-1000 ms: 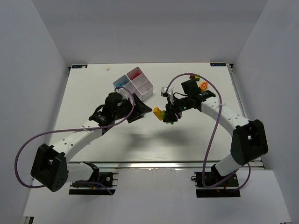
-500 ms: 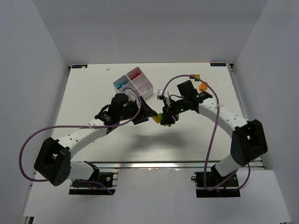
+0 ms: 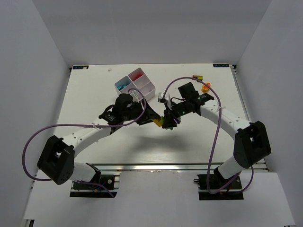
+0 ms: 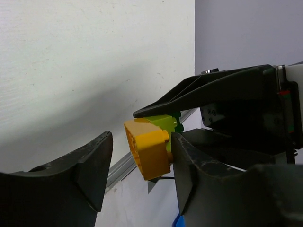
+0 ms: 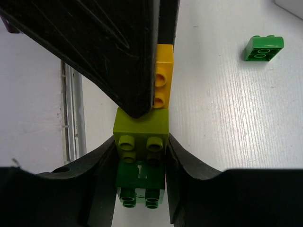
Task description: Sort the legos into containers by color
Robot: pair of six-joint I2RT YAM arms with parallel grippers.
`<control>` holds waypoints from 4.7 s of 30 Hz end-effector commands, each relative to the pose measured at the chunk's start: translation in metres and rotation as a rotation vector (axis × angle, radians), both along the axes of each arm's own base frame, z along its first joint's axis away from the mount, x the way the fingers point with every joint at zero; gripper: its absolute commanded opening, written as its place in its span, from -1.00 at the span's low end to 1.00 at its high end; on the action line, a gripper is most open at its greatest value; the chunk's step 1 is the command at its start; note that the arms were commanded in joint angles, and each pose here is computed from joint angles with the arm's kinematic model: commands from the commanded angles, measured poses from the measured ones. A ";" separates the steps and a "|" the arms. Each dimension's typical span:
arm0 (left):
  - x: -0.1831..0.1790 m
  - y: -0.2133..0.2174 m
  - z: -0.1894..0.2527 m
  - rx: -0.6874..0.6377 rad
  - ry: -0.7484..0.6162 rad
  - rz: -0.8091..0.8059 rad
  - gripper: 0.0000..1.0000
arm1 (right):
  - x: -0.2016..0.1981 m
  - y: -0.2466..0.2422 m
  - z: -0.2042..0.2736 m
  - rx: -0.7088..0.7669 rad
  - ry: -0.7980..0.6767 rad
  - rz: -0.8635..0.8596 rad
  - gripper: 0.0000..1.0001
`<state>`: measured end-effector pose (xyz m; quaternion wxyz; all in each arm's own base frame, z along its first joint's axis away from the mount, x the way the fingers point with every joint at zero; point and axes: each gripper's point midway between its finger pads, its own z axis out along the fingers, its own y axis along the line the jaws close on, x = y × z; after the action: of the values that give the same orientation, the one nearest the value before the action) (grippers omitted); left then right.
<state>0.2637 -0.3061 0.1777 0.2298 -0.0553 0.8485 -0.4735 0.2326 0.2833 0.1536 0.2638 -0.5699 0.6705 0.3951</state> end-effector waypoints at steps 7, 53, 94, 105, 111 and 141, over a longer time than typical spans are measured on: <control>-0.001 -0.009 0.007 0.024 -0.019 -0.051 -0.25 | -0.009 0.003 -0.004 -0.006 -0.003 0.037 -1.00; 0.223 0.131 0.049 0.929 -0.735 -0.140 -0.90 | 0.025 -0.019 0.011 0.042 -0.190 -0.167 -1.00; 0.165 0.094 0.088 0.443 -0.535 0.066 0.17 | 0.035 -0.009 0.046 0.140 -0.144 -0.199 -1.00; 0.045 0.055 0.071 0.021 -0.345 -0.011 0.45 | 0.039 0.003 0.059 0.205 -0.098 -0.209 -1.00; 0.028 0.061 0.068 -0.048 -0.362 0.071 0.62 | 0.075 -0.003 0.041 0.122 0.028 -0.489 -1.00; -0.043 0.017 0.147 -0.544 -0.542 -0.132 0.96 | -0.053 0.006 0.131 0.508 0.398 0.367 -1.00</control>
<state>0.2358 -0.2837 0.3074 0.3902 0.0326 0.6307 -0.6701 0.1992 0.2991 0.2481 0.1709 -0.4433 0.5630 0.6762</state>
